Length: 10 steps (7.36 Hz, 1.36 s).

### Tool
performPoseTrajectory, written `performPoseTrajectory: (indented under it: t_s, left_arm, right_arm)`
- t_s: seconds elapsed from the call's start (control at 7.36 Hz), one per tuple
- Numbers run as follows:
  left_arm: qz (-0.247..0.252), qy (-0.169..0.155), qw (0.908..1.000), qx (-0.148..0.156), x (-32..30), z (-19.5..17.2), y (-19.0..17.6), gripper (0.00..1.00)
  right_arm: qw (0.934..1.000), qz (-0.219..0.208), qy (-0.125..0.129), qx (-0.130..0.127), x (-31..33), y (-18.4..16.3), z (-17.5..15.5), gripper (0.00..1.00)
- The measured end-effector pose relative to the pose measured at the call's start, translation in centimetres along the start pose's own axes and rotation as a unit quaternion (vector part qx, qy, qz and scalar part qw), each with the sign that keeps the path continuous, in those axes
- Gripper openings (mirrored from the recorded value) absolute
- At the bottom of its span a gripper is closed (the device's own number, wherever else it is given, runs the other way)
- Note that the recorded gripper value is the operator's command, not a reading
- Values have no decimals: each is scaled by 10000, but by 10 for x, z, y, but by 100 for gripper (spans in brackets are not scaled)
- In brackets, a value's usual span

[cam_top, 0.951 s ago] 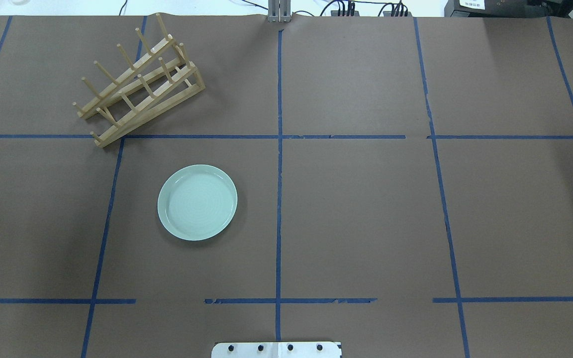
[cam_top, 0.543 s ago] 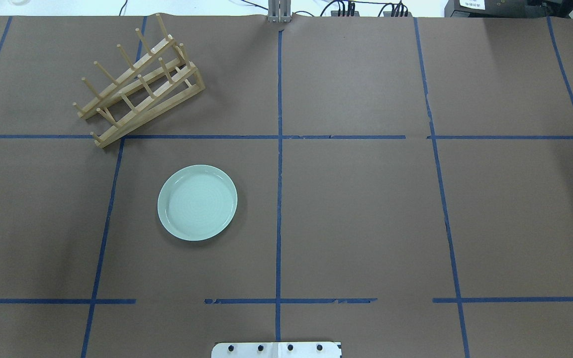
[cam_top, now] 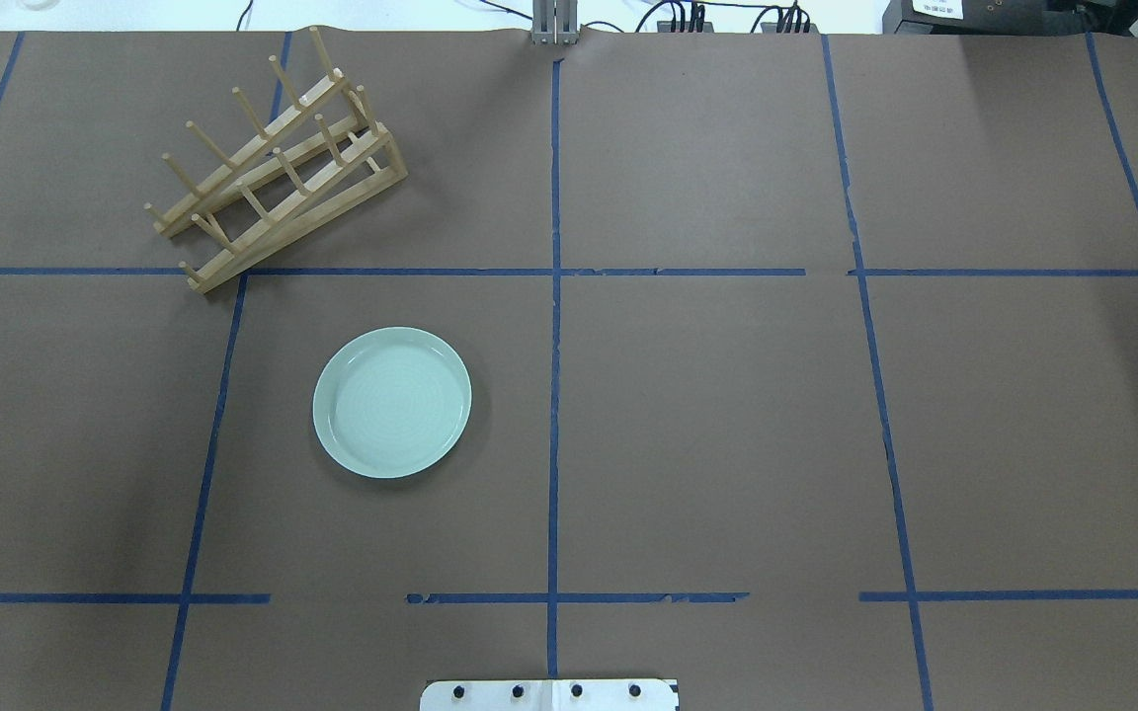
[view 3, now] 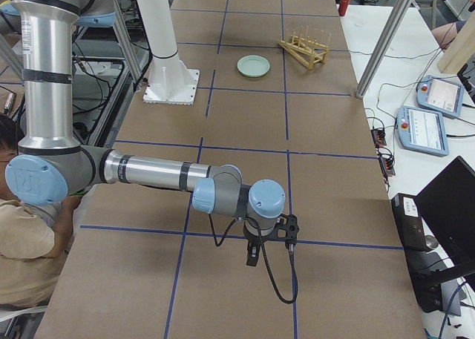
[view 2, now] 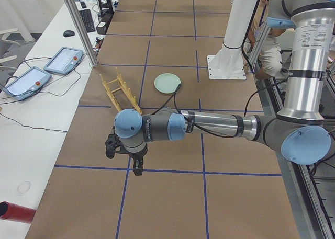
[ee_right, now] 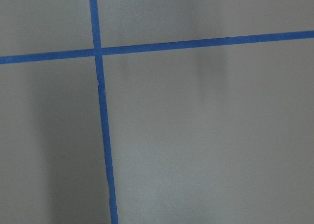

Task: Place plate on table

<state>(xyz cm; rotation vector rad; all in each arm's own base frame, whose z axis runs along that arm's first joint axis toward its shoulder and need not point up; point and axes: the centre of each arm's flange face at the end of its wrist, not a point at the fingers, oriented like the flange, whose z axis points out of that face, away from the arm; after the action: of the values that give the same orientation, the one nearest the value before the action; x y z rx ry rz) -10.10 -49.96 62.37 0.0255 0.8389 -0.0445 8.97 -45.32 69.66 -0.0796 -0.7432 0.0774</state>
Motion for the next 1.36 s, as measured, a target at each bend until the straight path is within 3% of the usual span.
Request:
performPoseTrajectory:
  t_s: [0.54, 1.36]
  left_arm:
    - [278, -52, 9993, 225, -2, 4, -5, 100]
    - [280, -55, 9994, 208, -4, 6, -5, 100]
  right_arm:
    - [10000, 1, 0, -1, 0, 0, 0, 100]
    - [10000, 2, 0, -1, 0, 0, 0, 100]
